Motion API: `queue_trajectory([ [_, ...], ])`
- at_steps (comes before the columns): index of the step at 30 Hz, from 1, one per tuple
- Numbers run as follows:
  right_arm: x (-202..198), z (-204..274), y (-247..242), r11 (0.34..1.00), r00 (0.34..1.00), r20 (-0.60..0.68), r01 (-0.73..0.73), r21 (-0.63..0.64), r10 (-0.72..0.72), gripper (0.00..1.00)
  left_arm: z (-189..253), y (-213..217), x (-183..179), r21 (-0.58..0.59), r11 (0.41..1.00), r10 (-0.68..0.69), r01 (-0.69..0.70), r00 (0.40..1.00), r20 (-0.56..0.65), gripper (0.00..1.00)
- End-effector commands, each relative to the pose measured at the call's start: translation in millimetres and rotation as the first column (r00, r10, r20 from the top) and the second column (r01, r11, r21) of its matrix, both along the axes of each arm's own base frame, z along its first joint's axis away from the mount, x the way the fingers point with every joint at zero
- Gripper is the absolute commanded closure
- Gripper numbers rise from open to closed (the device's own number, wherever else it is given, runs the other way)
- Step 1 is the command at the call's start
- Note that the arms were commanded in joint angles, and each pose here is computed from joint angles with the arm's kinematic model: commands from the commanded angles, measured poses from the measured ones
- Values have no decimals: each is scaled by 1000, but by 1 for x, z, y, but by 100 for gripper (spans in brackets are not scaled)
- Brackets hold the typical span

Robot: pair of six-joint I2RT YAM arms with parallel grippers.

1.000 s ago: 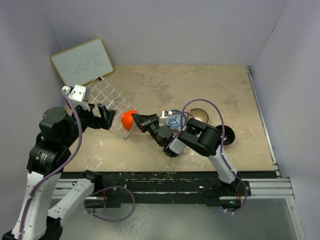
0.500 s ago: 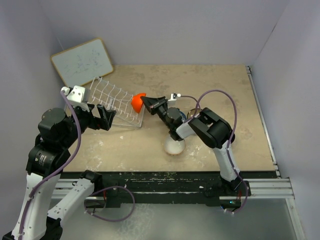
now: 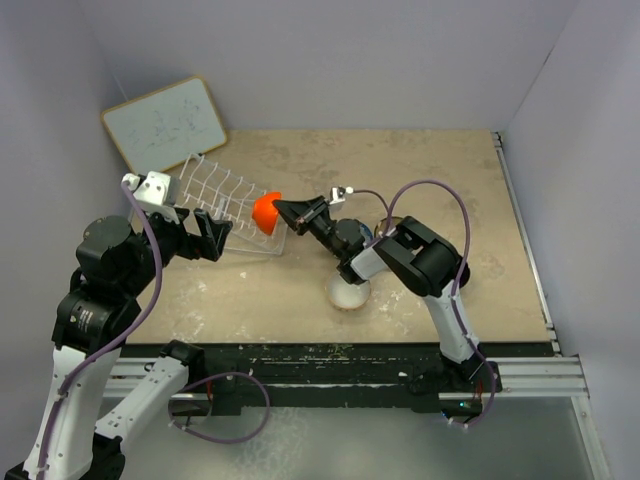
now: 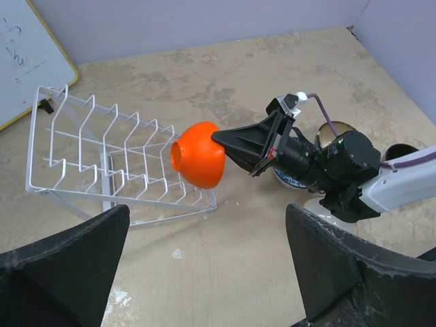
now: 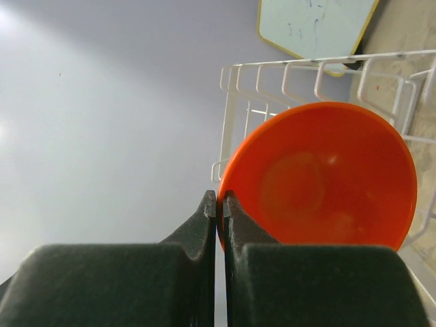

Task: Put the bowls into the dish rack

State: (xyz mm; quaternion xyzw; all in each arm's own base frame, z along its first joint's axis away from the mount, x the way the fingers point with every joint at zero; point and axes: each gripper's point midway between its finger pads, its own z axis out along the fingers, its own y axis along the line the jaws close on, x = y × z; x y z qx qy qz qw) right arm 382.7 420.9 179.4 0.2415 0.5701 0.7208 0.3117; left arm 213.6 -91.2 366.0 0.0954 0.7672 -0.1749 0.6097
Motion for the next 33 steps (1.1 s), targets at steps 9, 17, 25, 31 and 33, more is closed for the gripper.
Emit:
queue_trajectory([
  [9, -18, 28, -12, 988, 997, 61, -58, 146, 49, 100, 6, -8, 6, -33, 999, -20, 20, 1000, 20, 1],
  [17, -20, 23, -10, 982, 996, 59, -83, 171, 74, 100, 3, -9, 8, -35, 999, -19, 20, 1000, 16, 1],
  [25, -21, 10, -10, 978, 996, 13, -94, 186, 93, 87, 2, -11, 11, -39, 999, -27, 27, 1000, 15, 1],
  [31, -23, 11, -15, 982, 997, 11, -83, 172, 83, 82, 0, -13, 11, -44, 998, -33, 33, 999, 11, 1],
  [33, -25, 13, -19, 985, 998, 6, -68, 161, 68, 75, 1, -12, 11, -47, 998, -32, 32, 999, 13, 1],
])
